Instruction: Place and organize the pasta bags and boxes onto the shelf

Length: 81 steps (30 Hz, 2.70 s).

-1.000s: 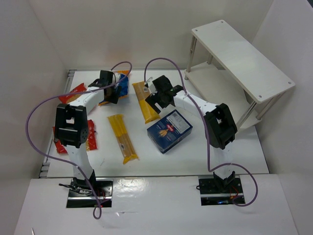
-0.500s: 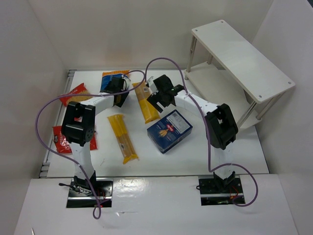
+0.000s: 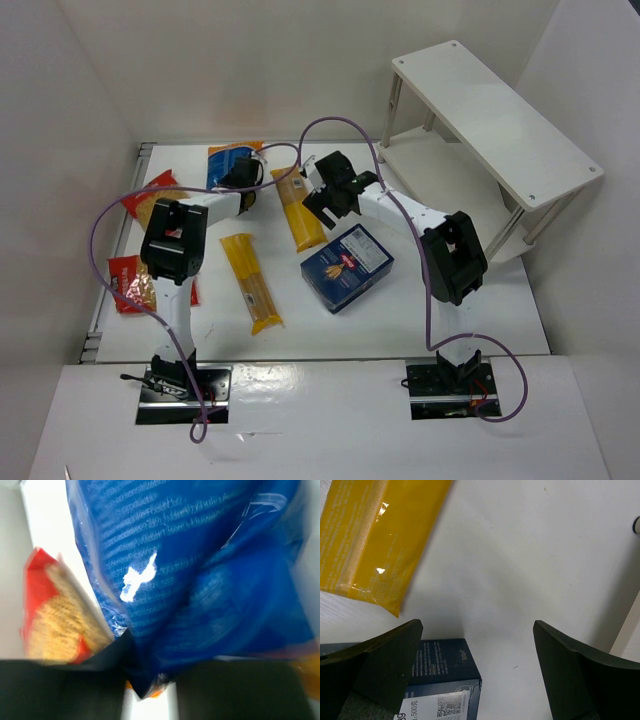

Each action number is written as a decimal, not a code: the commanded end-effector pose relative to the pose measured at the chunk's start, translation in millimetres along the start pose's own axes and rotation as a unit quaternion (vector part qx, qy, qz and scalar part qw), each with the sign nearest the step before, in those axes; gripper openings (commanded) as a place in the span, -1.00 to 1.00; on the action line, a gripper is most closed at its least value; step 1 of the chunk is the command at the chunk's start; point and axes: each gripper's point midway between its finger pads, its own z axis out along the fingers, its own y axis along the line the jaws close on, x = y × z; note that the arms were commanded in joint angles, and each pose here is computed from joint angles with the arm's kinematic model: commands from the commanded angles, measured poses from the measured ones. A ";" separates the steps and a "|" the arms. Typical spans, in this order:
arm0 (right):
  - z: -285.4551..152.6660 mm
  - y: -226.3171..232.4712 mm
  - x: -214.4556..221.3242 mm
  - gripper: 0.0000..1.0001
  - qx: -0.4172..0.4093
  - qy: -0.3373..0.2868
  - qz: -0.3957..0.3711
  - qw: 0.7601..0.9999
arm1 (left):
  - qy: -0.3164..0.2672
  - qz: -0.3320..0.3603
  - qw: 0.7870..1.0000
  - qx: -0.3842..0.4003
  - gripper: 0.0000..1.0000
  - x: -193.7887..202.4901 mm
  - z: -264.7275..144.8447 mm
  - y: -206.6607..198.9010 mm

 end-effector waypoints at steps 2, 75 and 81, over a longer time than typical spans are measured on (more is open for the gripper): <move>-10.3 -6.8 -17.2 1.00 0.007 -0.023 -0.004 1.000 | 0.007 -0.041 0.999 0.001 -0.89 -11.0 5.0 8.5; -125.5 172.5 -152.6 1.00 -0.565 -0.338 -0.228 0.718 | -0.075 -0.084 0.797 0.593 -1.00 25.8 -332.9 34.7; -121.0 188.6 -153.9 1.00 -0.581 -0.348 -0.230 0.699 | -0.079 -0.081 0.805 0.582 -1.00 26.7 -337.7 38.7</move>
